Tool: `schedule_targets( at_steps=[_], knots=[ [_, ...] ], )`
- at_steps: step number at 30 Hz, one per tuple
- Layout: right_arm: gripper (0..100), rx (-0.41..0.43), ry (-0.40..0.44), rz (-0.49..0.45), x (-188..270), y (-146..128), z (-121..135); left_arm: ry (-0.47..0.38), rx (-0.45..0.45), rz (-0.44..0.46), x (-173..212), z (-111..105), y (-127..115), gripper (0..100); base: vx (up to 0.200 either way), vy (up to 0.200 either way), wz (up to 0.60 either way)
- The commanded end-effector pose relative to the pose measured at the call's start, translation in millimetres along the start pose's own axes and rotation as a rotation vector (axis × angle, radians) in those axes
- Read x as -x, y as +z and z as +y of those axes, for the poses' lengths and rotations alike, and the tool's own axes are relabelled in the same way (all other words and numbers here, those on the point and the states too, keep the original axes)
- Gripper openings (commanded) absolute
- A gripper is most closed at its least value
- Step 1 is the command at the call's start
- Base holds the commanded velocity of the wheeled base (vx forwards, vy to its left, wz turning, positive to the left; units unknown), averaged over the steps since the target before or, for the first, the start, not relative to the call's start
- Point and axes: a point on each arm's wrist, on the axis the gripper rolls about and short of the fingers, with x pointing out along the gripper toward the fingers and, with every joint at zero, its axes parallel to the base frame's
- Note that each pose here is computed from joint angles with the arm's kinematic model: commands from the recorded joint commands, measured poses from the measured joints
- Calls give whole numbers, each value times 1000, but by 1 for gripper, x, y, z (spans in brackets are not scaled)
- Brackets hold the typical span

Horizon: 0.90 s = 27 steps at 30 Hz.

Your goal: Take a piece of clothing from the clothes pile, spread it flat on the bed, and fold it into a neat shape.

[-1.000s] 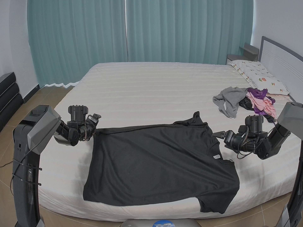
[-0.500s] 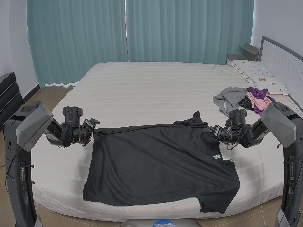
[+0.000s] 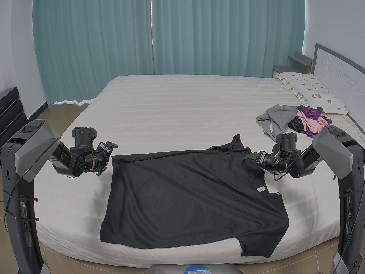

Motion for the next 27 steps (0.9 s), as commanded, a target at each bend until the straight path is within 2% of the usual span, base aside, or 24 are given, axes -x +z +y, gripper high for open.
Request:
schedule_targets(
  at_steps=[1, 7, 27],
  knots=[
    [100, 0, 1, 1, -1, -1, 0, 0, 1, 3, 2, -1, 1, 100, 0, 0, 0],
    [100, 1, 2, 4, -4, -2, -1, 4, -10, 11, 1, 0, -2, 100, 167, 0, 0],
    [100, 10, -15, -17, -28, -7, -9, 4, -11, 13, 0, 0, -3, 100, 0, 0, 0]
  ],
)
